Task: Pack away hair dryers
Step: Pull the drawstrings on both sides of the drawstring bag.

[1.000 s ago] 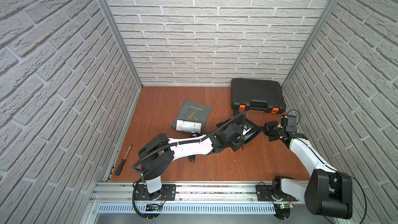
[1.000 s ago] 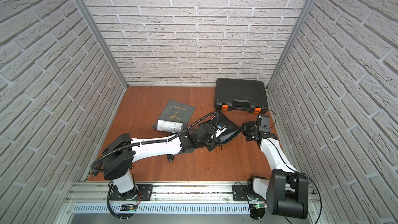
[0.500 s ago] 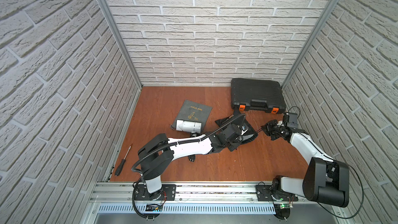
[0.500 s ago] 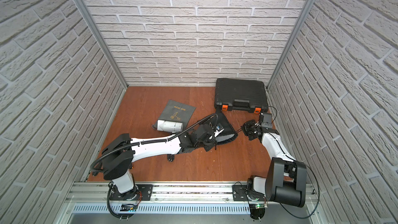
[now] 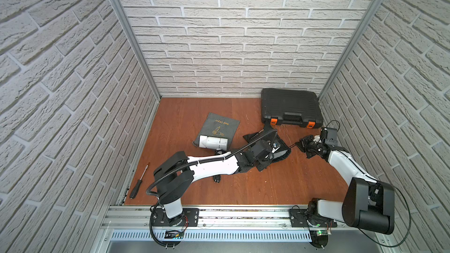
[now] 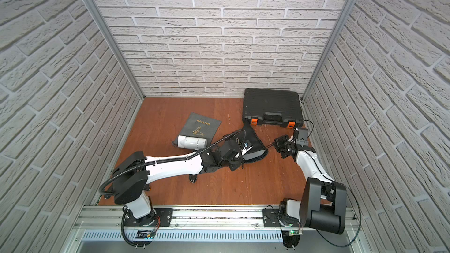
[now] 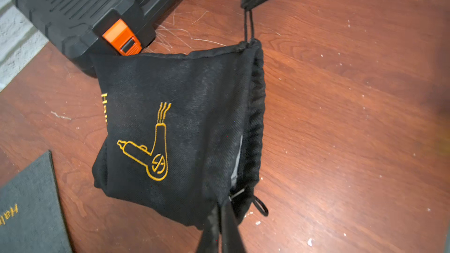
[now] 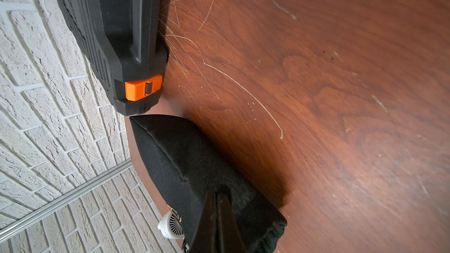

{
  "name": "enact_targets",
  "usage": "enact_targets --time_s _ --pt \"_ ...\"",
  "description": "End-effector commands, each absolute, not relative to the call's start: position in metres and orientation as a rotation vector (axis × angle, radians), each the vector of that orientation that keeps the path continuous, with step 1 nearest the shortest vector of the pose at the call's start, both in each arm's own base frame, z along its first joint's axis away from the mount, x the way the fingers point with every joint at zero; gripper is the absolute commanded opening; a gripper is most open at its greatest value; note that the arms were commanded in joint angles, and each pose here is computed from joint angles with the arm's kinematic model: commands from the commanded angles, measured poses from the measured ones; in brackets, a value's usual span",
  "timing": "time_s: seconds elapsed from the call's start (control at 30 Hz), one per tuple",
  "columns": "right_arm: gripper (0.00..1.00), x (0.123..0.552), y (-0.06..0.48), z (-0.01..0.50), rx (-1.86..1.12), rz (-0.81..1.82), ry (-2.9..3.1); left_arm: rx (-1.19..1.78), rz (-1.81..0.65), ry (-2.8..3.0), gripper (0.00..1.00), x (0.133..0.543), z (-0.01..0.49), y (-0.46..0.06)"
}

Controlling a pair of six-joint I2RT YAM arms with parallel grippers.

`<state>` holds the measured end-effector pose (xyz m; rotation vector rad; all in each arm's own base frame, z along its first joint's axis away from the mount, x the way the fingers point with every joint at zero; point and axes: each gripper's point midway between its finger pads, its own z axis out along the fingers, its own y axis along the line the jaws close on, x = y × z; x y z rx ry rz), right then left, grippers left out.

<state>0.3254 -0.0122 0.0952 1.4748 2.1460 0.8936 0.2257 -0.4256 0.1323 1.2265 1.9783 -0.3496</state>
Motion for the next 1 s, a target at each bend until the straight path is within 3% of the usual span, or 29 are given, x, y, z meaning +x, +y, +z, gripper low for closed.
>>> enact_targets --time_s 0.0,0.07,0.13,0.23,0.4,0.53,0.6,0.73,0.97 --pt "0.02 0.33 -0.02 0.103 1.401 0.864 2.105 1.272 -0.37 1.926 0.41 0.212 0.139 -0.43" --pt "0.02 0.328 -0.02 0.099 1.403 0.857 2.107 1.27 -0.367 1.915 0.66 0.208 0.143 -0.429" --pt "0.02 0.327 -0.02 0.095 1.415 0.859 2.097 1.251 -0.351 1.905 0.82 0.206 0.148 -0.425" --pt "0.02 0.326 -0.02 0.09 1.427 0.864 2.089 1.223 -0.331 1.902 0.9 0.2 0.153 -0.413" --pt "0.02 0.325 -0.02 0.09 1.433 0.863 2.08 1.232 -0.257 2.0 0.85 0.194 0.12 -0.386" --pt "0.02 0.324 -0.02 0.092 1.445 0.87 2.061 1.23 -0.256 2.116 0.6 0.195 0.085 -0.379" --pt "0.02 0.325 -0.02 0.094 1.453 0.887 2.048 1.239 -0.317 2.15 0.54 0.193 0.074 -0.385" --pt "0.02 0.328 -0.019 0.099 1.449 0.908 2.041 1.291 -0.351 2.154 0.6 0.192 0.06 -0.401" --pt "0.02 0.328 -0.02 0.105 1.449 0.906 2.03 1.363 -0.431 2.151 0.58 0.197 0.044 -0.422"
